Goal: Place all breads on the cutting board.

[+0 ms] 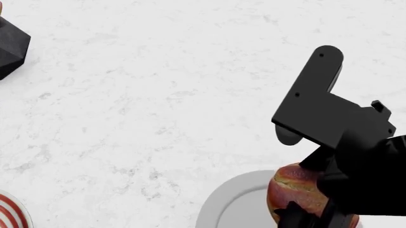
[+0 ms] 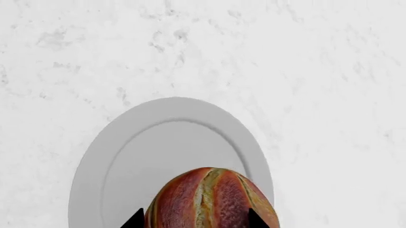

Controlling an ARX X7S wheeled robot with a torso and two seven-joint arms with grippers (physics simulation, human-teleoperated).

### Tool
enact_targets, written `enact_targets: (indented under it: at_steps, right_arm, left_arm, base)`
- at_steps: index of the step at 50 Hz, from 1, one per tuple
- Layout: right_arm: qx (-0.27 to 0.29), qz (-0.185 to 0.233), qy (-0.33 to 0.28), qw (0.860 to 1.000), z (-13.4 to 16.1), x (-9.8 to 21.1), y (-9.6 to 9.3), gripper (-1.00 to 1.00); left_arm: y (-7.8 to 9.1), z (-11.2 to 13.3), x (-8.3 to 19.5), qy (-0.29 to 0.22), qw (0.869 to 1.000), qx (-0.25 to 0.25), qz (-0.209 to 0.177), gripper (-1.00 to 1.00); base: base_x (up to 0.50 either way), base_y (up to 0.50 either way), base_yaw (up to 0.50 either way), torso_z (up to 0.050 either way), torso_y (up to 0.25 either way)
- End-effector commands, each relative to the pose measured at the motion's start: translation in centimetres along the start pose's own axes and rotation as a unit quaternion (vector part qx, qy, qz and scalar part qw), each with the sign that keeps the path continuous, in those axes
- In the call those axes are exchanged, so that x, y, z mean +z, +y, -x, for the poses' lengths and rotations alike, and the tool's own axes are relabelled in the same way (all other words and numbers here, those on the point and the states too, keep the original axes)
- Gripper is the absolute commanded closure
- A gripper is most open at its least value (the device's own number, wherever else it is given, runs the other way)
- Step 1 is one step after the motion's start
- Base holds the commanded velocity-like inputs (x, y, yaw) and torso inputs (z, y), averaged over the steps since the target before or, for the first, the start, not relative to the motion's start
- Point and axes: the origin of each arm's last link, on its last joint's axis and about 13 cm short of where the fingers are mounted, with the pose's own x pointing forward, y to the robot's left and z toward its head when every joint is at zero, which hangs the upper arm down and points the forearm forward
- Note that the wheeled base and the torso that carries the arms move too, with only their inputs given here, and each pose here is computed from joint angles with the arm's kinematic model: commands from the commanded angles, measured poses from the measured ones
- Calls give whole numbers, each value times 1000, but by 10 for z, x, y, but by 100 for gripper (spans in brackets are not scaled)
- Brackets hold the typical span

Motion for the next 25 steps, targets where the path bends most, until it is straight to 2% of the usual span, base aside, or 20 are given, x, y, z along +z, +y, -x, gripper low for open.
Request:
enact_targets:
  at_steps: [1,5,13,15,25]
  right_arm:
    - [-18,6,-9,1000,2,3,-4,100]
    - [-18,6,-8,1000,2,2,-5,100]
    - [-21,8,-13,1000,2,2,-6,100]
    - [-21,8,-13,1000,2,1,-6,100]
    - [-19,7,-14,1000,-4,1,-5,100]
  left_arm:
    - [5,-1,-2,19,1000,16,4,-100]
    - [8,1,1,14,999,27,9,-100]
    - [16,-9,3,12,999,34,17,-100]
    - [16,-18,1,20,999,26,17,-100]
    - [14,-25,0,36,999,13,13,-100]
  base:
    - [0,0,0,0,0]
    - [0,0,-1,0,0]
    - [0,0,0,0,0]
    - [0,0,0,0,0]
    - [0,0,0,0,0]
